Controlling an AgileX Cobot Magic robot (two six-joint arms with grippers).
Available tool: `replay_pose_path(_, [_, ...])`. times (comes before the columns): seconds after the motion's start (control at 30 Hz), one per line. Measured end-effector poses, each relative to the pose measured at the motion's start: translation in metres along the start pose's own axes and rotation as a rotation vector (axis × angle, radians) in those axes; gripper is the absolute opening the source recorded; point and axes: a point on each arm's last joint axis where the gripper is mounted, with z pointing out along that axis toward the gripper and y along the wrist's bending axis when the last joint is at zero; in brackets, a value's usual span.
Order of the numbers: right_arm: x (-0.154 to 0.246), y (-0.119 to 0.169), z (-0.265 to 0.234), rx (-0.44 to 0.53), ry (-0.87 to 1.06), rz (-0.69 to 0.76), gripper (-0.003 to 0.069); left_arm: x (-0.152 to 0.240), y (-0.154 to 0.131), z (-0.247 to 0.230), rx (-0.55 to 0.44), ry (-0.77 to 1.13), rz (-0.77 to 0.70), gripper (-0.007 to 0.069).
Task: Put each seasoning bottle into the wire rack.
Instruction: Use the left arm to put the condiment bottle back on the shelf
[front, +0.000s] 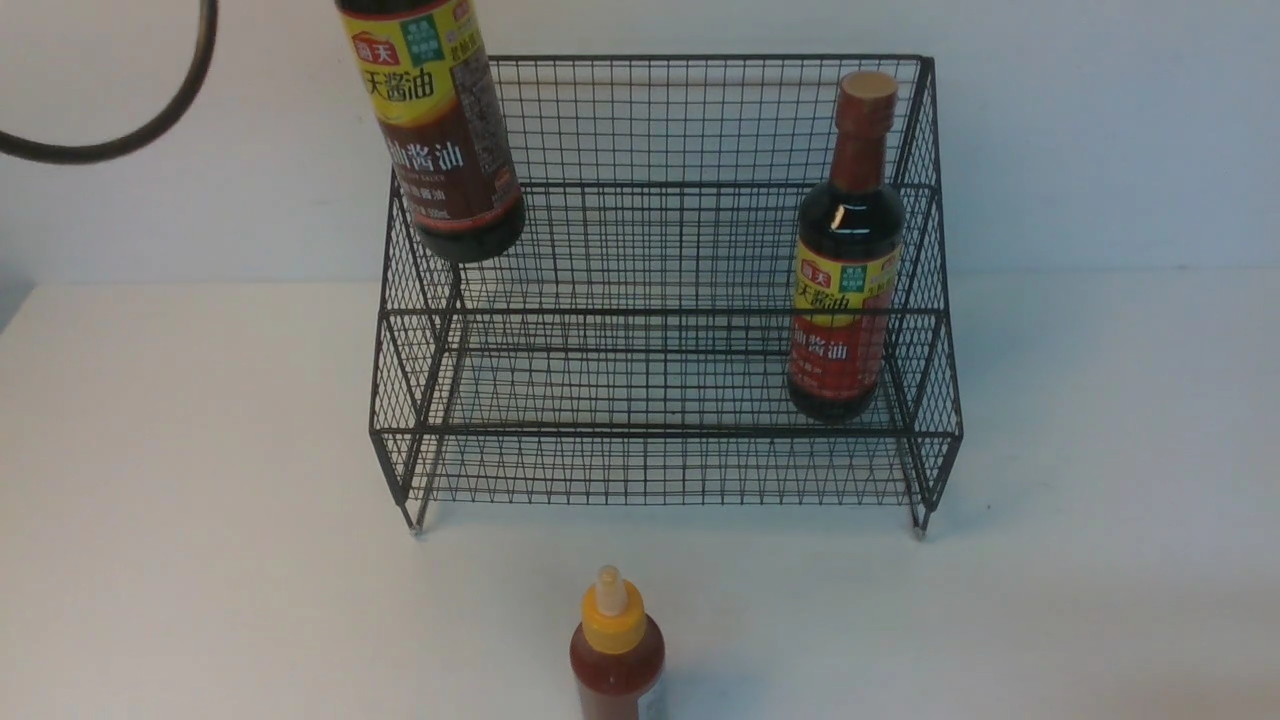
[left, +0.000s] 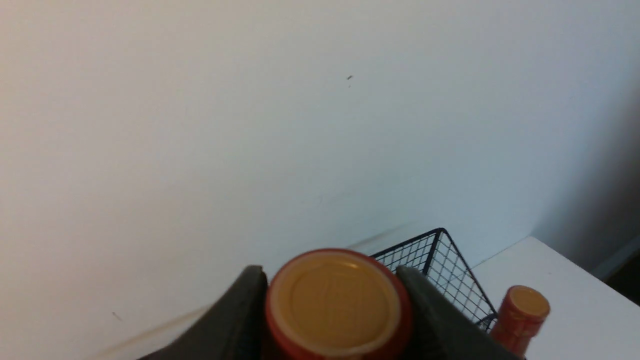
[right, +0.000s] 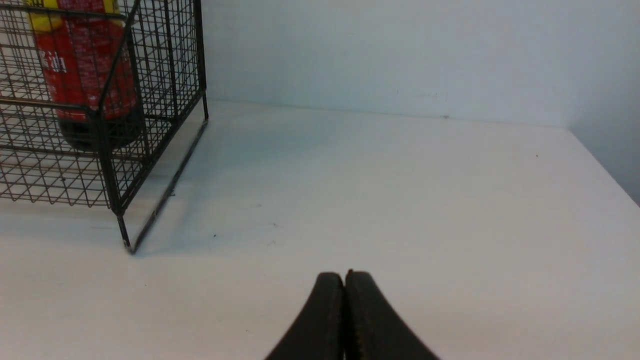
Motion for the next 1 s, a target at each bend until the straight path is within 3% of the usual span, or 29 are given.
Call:
replay_pose_path(0.3, [0.0,0.0,0.0,0.0,0.0,0.0,-0.0015,0.025,0.027,0.035,-0.001,0.02,0.047,0.0285])
replay_pose_path(1.0, [0.0,0.0,0.0,0.0,0.0,0.001,-0.0015,0.065,0.042,0.058,0.069,0.201,0.145,0.0285])
